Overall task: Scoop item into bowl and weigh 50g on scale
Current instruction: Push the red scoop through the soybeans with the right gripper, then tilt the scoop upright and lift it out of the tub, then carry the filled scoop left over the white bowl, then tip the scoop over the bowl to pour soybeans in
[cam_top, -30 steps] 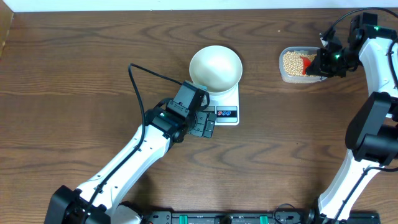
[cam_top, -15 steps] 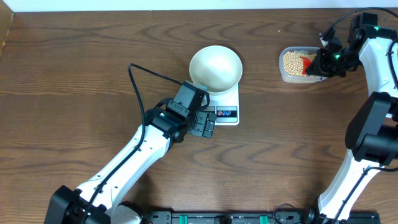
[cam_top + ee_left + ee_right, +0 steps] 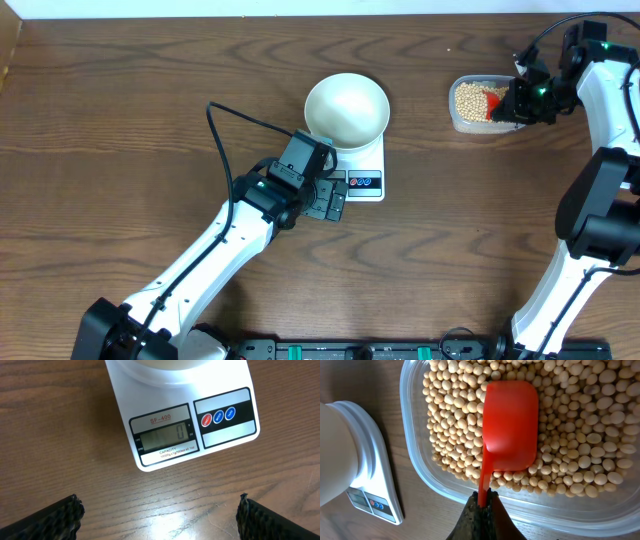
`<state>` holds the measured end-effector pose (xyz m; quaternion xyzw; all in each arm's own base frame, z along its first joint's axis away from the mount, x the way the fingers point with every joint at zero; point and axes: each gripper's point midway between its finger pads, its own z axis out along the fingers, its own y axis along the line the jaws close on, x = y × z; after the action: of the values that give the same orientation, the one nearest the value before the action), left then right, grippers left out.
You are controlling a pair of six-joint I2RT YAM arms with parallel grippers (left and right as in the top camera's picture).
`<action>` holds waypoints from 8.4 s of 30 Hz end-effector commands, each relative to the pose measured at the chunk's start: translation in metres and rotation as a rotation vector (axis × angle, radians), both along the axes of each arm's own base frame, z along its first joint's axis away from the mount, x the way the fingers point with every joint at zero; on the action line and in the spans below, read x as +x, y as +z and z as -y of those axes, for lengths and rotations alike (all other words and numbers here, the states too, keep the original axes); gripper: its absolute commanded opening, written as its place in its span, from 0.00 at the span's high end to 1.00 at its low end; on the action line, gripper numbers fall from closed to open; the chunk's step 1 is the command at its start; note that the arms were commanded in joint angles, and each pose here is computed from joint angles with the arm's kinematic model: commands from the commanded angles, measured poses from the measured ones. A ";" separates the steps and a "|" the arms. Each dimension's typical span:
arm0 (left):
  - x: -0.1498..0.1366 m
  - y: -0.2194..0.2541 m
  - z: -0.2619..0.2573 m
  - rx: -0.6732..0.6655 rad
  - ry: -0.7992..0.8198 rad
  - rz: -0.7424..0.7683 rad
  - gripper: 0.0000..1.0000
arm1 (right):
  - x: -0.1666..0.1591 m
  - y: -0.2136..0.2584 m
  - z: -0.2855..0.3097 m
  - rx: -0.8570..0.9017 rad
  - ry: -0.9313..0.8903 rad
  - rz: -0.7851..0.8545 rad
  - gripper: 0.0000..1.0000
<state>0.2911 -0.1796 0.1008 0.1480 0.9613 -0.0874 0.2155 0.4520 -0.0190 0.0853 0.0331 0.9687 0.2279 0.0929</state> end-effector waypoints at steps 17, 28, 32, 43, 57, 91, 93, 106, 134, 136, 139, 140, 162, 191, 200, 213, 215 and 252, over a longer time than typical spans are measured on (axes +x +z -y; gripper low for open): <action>0.000 0.000 -0.003 0.011 0.003 0.008 0.00 | -0.012 -0.033 -0.008 0.109 -0.006 -0.052 0.99; 0.000 0.000 -0.003 0.011 0.003 0.008 0.00 | -0.008 -0.017 0.010 0.272 -0.049 0.031 0.99; 0.000 0.000 -0.003 0.011 0.003 0.008 0.00 | -0.007 -0.015 0.009 0.342 -0.061 0.061 0.99; 0.000 0.000 -0.003 0.011 0.003 0.008 0.00 | -0.003 0.007 0.009 0.521 -0.068 0.154 0.99; 0.000 0.000 -0.003 0.011 0.003 0.008 0.00 | -0.002 0.022 0.026 0.610 -0.118 0.203 0.99; 0.000 0.000 -0.003 0.011 0.003 0.008 0.00 | -0.018 0.059 0.054 0.822 -0.199 0.284 0.99; 0.000 0.000 -0.003 0.011 0.003 0.008 0.00 | -0.018 0.060 0.054 0.827 -0.200 0.285 0.99; 0.000 0.000 -0.003 0.011 0.003 0.008 0.00 | -0.016 0.072 0.052 0.888 -0.191 0.330 0.99; 0.000 0.000 -0.003 0.011 0.003 0.008 0.00 | -0.013 0.092 -0.088 1.029 0.097 0.235 0.99; 0.000 0.000 -0.003 0.011 0.003 0.008 0.00 | -0.015 0.092 -0.103 1.033 0.130 0.216 0.99; 0.000 0.000 -0.003 0.011 0.003 0.008 0.00 | -0.021 0.090 -0.127 1.029 0.182 0.187 0.99; 0.000 0.000 -0.003 0.011 0.003 0.008 0.00 | -0.023 0.089 -0.134 1.022 0.198 0.177 0.99; 0.000 0.000 -0.003 0.011 0.003 0.008 0.00 | -0.027 0.063 -0.233 0.564 0.429 0.057 0.99; 0.000 0.000 -0.003 0.011 0.003 0.008 0.00 | -0.009 0.057 -0.249 0.041 0.496 0.163 0.99; 0.000 0.000 -0.003 0.011 0.003 0.008 0.00 | -0.008 0.060 -0.251 -0.009 0.505 0.181 0.99; 0.000 0.000 -0.003 0.011 0.003 0.008 0.00 | -0.006 0.068 -0.246 -0.042 0.496 0.208 0.99; 0.000 0.000 -0.003 0.011 0.003 0.008 0.00 | -0.006 0.070 -0.246 -0.042 0.496 0.212 0.99; 0.000 0.000 -0.003 0.011 0.003 0.008 0.00 | -0.008 0.095 -0.245 -0.047 0.514 0.278 0.99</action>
<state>0.2910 -0.1796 0.1008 0.1480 0.9613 -0.0873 0.2156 0.4437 0.2214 0.1502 -0.2297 0.9386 0.2227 0.1290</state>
